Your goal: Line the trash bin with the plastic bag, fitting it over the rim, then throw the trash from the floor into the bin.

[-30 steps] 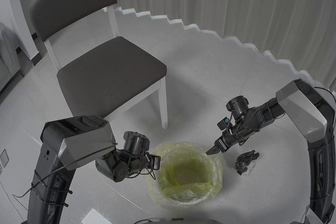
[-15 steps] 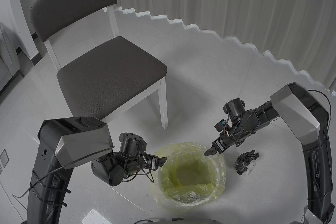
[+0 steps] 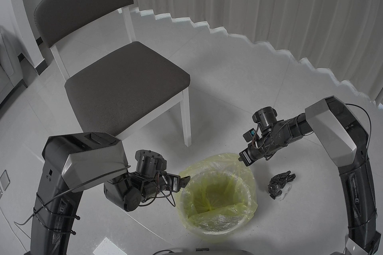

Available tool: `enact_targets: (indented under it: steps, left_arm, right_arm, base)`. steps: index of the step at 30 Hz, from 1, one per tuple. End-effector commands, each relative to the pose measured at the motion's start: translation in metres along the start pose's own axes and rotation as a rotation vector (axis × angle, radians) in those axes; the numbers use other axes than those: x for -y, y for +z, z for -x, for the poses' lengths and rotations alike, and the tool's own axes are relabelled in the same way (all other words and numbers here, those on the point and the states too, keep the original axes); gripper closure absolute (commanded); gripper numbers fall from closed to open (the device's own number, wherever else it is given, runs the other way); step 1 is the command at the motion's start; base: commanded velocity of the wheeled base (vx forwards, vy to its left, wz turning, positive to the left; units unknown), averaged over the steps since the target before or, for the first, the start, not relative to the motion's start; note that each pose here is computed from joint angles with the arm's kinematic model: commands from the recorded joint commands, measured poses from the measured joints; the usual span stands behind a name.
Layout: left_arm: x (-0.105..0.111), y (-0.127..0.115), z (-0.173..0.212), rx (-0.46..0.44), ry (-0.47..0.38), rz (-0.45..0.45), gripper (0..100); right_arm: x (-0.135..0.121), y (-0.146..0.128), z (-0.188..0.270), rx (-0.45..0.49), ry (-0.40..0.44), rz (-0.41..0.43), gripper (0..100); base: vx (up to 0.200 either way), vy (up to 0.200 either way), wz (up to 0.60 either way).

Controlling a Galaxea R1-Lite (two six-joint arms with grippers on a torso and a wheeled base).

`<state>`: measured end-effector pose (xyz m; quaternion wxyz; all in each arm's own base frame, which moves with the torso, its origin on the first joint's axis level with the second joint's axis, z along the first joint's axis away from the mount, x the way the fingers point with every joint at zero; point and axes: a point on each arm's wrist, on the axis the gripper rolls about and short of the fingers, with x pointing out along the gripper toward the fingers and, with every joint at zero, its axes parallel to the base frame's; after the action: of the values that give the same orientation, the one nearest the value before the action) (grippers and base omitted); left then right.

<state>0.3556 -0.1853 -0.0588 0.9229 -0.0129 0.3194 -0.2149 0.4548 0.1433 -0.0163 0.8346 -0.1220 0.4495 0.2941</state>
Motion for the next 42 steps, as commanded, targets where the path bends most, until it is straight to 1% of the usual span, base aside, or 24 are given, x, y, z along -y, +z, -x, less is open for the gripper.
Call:
enact_targets:
  steps: [1, 4, 8, 15, 16, 21, 24, 28, 29, 36, 40, 42]
  left_arm:
    - [0.002, 0.001, -0.001, 0.005, -0.005, -0.004, 0]
    - [0.003, 0.002, -0.001, 0.008, -0.008, -0.004, 0]
    - [0.003, 0.002, -0.001, 0.012, -0.009, -0.004, 0]
    - [0.003, 0.001, -0.002, 0.021, -0.010, -0.005, 0]
    - [0.003, 0.001, -0.002, 0.021, -0.010, -0.005, 0]
    - [0.002, 0.002, -0.002, 0.025, -0.008, -0.003, 0]
    - [0.000, 0.002, -0.004, 0.021, -0.002, -0.003, 0]
    - [-0.007, 0.000, -0.010, 0.016, 0.027, 0.003, 0]
    - [-0.012, -0.001, -0.010, 0.013, 0.047, 0.008, 0]
    - [-0.010, -0.002, -0.010, 0.008, 0.044, 0.002, 0]
    - [-0.006, -0.003, -0.011, -0.033, 0.033, -0.002, 0]
    - [-0.006, -0.003, -0.012, -0.038, 0.031, -0.003, 0]
  right_arm:
    - [0.003, -0.004, -0.021, -0.021, 0.006, -0.005, 100]
    - [-0.005, -0.010, -0.031, -0.070, 0.025, 0.005, 100]
    - [-0.011, -0.015, -0.031, -0.116, 0.041, 0.014, 100]
    - [-0.012, -0.016, -0.030, -0.126, 0.043, 0.019, 100]
    - [-0.012, -0.015, -0.029, -0.125, 0.043, 0.021, 0]
    - [-0.008, -0.008, -0.013, -0.100, 0.032, 0.014, 0]
    - [-0.001, -0.005, 0.004, -0.085, 0.017, 0.004, 0]
    - [0.005, -0.003, 0.019, -0.072, 0.004, -0.010, 0]
    - [0.009, -0.004, 0.027, -0.068, -0.004, -0.019, 0]
    - [0.017, -0.006, 0.039, -0.062, -0.018, -0.037, 0]
    - [0.017, -0.007, 0.045, -0.059, -0.021, -0.042, 0]
    - [0.019, -0.008, 0.048, -0.058, -0.024, -0.047, 0]
  base:
    - [0.000, 0.000, 0.00]
    - [0.000, 0.000, 0.00]
    - [0.000, 0.000, 0.00]
    - [0.000, 0.000, 0.00]
    - [0.000, 0.000, 0.00]
    - [0.000, 0.000, 0.00]
    - [0.000, 0.000, 0.00]
    - [0.000, 0.000, 0.00]
    - [0.000, 0.000, 0.00]
    - [0.000, 0.000, 0.00]
    - [0.000, 0.000, 0.00]
    - [0.000, 0.000, 0.00]
